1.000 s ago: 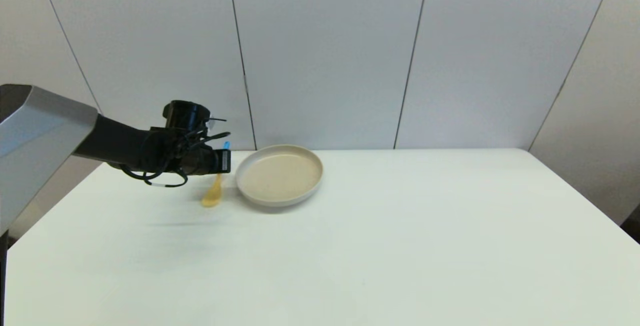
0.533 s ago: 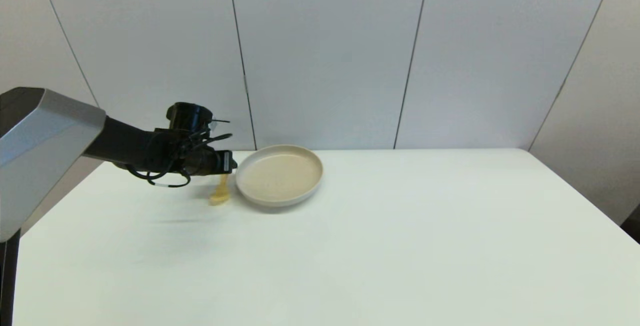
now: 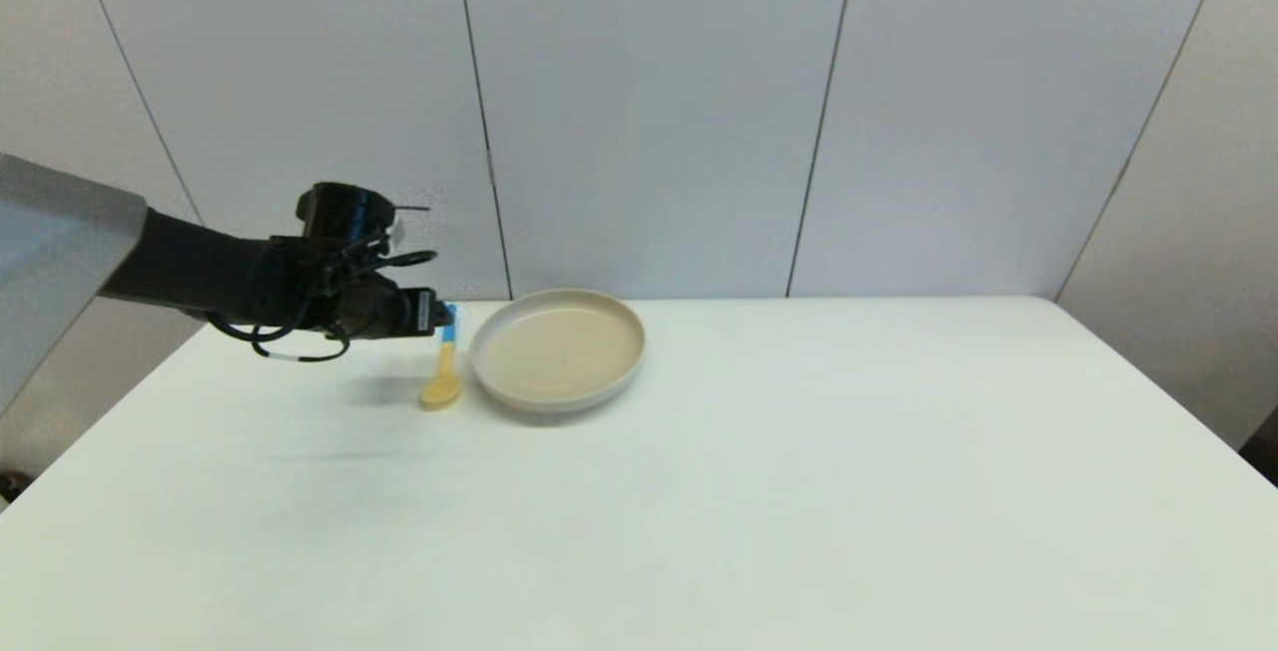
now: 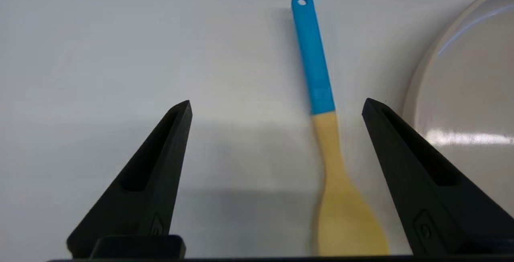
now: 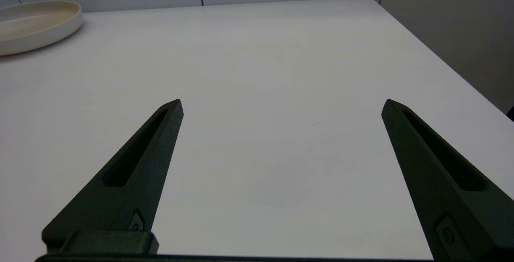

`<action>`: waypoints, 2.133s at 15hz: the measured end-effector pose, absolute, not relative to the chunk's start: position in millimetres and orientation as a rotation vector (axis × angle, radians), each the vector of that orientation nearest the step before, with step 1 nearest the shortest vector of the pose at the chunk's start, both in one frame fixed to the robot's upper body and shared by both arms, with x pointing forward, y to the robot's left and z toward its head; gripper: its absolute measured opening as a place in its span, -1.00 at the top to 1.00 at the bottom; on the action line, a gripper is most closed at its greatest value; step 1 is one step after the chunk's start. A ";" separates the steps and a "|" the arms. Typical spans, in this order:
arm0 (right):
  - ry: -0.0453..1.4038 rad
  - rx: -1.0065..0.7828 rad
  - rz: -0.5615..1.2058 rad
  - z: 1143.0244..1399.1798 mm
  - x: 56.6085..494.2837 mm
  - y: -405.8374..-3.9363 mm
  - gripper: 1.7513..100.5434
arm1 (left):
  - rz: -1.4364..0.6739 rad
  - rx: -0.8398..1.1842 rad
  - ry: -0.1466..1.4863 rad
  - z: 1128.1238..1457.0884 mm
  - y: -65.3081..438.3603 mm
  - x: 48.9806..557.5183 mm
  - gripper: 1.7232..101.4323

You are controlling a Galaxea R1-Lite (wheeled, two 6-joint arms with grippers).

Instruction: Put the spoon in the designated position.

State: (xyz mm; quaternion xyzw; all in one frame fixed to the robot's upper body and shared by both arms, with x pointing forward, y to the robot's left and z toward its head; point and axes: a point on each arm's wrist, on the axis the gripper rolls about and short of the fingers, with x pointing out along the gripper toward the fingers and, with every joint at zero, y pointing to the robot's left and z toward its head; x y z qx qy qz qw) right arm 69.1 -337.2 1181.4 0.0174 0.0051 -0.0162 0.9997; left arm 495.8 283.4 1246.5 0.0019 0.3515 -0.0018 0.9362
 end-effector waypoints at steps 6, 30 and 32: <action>0.010 0.035 -0.032 1181.4 69.1 -337.2 -0.95 | -0.029 0.088 0.656 1330.3 295.4 409.7 -0.82; 0.010 0.034 -0.033 1181.5 69.1 -337.2 -0.95 | -0.034 0.063 0.049 1183.6 332.9 72.5 -0.91; 0.009 0.035 -0.032 1181.5 69.1 -337.2 -0.95 | -0.033 0.054 0.017 1183.2 333.1 70.4 -0.91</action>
